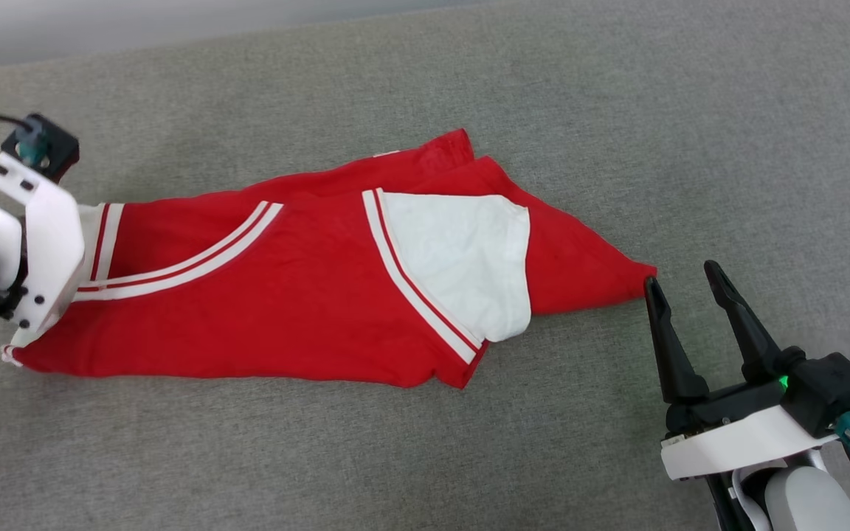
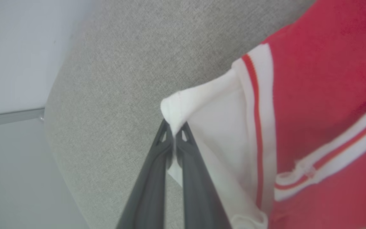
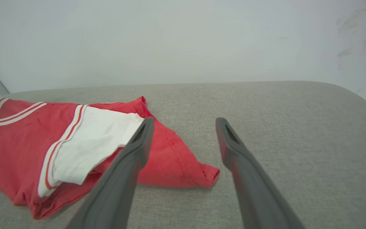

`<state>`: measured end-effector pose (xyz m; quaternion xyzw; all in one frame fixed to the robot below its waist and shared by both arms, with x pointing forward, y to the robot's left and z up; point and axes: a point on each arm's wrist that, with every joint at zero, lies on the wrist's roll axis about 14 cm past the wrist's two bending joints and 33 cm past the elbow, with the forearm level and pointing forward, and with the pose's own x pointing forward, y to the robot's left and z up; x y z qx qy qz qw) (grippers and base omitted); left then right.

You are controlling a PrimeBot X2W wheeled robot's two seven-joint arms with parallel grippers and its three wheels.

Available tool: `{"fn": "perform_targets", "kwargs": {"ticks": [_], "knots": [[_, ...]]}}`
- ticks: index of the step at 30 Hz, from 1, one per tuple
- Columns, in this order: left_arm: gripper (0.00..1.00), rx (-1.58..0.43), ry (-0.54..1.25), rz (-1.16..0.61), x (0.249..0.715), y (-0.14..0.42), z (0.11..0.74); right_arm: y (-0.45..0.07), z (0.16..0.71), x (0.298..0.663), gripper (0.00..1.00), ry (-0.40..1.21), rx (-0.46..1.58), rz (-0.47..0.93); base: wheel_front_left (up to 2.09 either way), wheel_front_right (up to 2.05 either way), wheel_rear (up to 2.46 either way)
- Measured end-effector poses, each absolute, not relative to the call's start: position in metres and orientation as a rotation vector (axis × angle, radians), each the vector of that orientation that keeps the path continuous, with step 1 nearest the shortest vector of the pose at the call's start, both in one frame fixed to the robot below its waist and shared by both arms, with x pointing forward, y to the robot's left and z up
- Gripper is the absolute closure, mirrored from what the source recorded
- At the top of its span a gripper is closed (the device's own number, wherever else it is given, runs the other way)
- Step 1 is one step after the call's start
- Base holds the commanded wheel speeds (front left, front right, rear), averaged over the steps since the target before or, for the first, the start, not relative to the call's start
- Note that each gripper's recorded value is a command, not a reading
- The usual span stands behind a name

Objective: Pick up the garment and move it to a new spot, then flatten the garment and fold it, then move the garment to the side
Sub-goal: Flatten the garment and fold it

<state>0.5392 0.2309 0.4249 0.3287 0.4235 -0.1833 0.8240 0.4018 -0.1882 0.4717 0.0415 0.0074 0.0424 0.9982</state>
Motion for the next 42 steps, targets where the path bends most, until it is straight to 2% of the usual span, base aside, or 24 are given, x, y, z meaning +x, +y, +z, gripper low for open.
{"fn": "perform_targets", "kwargs": {"ticks": [7,8,9,13,20,26,29,32,37,42], "knots": [[1.00,0.653,0.919,-0.373,0.532,0.235,0.384,-0.193,0.465,0.399,0.00,0.036,0.081,0.067,0.00,0.00,0.00],[0.66,0.635,0.910,-0.369,0.531,0.234,0.383,-0.193,0.466,0.398,0.00,0.035,0.082,0.066,0.00,0.00,0.00],[0.00,0.633,0.884,-0.374,0.531,0.233,0.384,-0.192,0.466,0.398,0.00,0.033,0.083,0.068,0.00,0.00,0.00],[0.00,0.584,0.694,-0.394,0.542,0.216,0.408,-0.190,0.474,0.397,0.00,0.011,0.087,0.075,0.00,0.00,0.00],[0.00,0.452,0.233,-0.329,0.548,0.202,0.499,-0.198,0.495,0.384,0.00,-0.046,0.077,0.060,0.00,0.00,0.00],[0.00,0.387,-0.019,-0.213,0.510,0.208,0.559,-0.206,0.533,0.390,0.00,-0.143,0.011,0.091,0.00,0.00,0.00],[0.00,0.345,-0.089,-0.136,0.485,0.213,0.578,-0.204,0.567,0.406,0.00,-0.218,-0.057,0.139,0.00,0.00,0.00],[0.00,0.304,-0.131,-0.069,0.459,0.216,0.586,-0.196,0.589,0.424,0.00,-0.226,-0.140,0.207,0.00,0.00,0.00],[0.00,0.243,-0.131,0.034,0.423,0.226,0.575,-0.172,0.598,0.455,0.00,-0.089,-0.262,0.351,0.00,0.00,0.00],[0.00,0.199,-0.108,0.138,0.401,0.238,0.556,-0.149,0.566,0.473,0.00,0.216,-0.359,0.497,0.00,0.00,0.00]]}}
